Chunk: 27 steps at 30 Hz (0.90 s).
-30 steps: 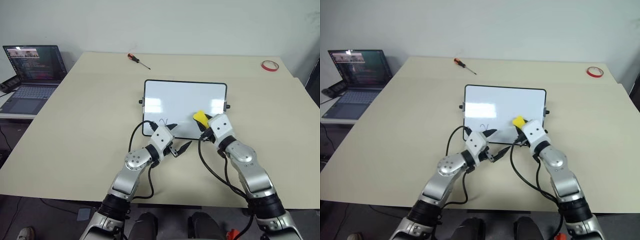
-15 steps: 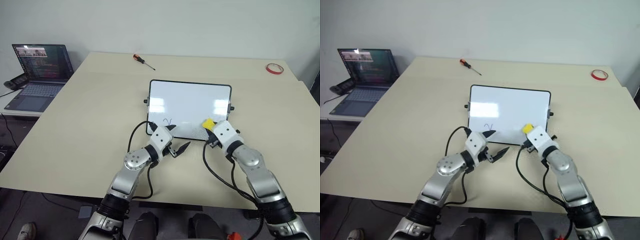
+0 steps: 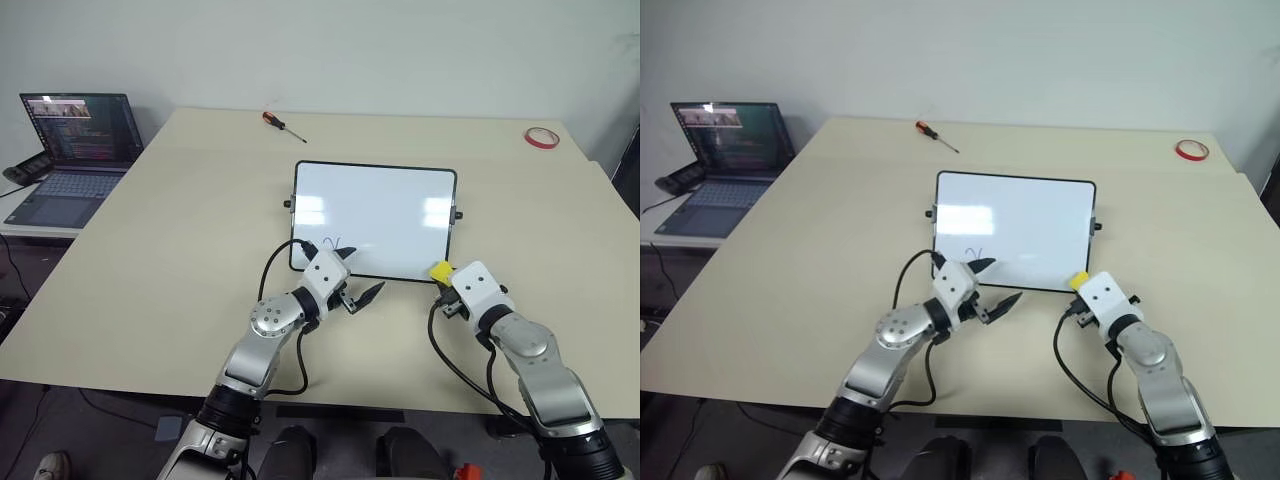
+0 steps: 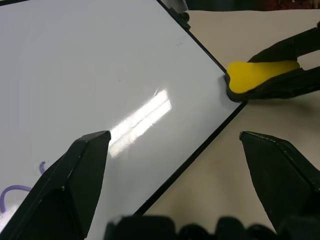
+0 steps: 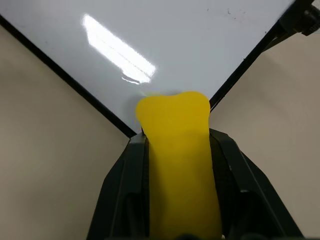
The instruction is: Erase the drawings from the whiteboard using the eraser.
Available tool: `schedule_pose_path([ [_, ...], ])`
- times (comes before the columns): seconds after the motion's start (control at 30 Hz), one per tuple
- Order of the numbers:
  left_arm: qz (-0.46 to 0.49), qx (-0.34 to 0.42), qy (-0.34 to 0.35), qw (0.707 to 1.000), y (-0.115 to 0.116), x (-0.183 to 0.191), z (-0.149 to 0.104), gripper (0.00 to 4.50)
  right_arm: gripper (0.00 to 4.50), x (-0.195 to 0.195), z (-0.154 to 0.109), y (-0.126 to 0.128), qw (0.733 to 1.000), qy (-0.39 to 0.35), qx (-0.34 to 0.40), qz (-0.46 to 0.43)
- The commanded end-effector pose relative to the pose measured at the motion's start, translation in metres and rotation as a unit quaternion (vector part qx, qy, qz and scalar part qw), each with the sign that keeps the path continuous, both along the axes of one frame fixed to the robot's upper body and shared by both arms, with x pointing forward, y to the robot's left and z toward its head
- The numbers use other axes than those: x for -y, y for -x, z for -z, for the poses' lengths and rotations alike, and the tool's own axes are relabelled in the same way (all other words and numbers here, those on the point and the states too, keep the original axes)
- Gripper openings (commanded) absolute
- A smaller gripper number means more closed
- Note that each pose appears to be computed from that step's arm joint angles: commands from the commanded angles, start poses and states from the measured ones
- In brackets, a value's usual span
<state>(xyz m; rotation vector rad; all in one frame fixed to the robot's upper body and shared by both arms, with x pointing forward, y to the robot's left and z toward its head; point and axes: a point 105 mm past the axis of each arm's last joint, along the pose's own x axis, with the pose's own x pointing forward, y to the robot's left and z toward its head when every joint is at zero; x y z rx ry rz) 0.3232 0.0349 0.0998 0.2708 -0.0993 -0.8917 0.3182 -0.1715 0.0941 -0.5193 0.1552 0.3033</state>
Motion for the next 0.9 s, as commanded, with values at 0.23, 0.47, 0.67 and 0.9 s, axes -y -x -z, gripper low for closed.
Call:
schedule_pose_path([
  [0.23,-0.026,0.034,0.031,0.999,0.009,-0.011,-0.02,4.5,1.24,-0.031,-0.054,0.016,0.987,-0.099,0.105,-0.072],
  [0.47,-0.074,0.031,0.04,0.996,0.016,-0.027,-0.017,4.5,1.24,-0.036,-0.041,0.018,0.988,-0.109,0.09,-0.066],
  [0.67,-0.083,0.036,0.038,0.995,0.016,-0.028,-0.02,4.5,1.24,-0.035,-0.046,0.008,0.987,-0.102,0.1,-0.068],
  [0.9,-0.18,0.03,0.037,0.983,0.021,-0.065,-0.011,4.5,1.24,-0.058,-0.06,-0.015,0.983,-0.103,0.12,-0.097],
])
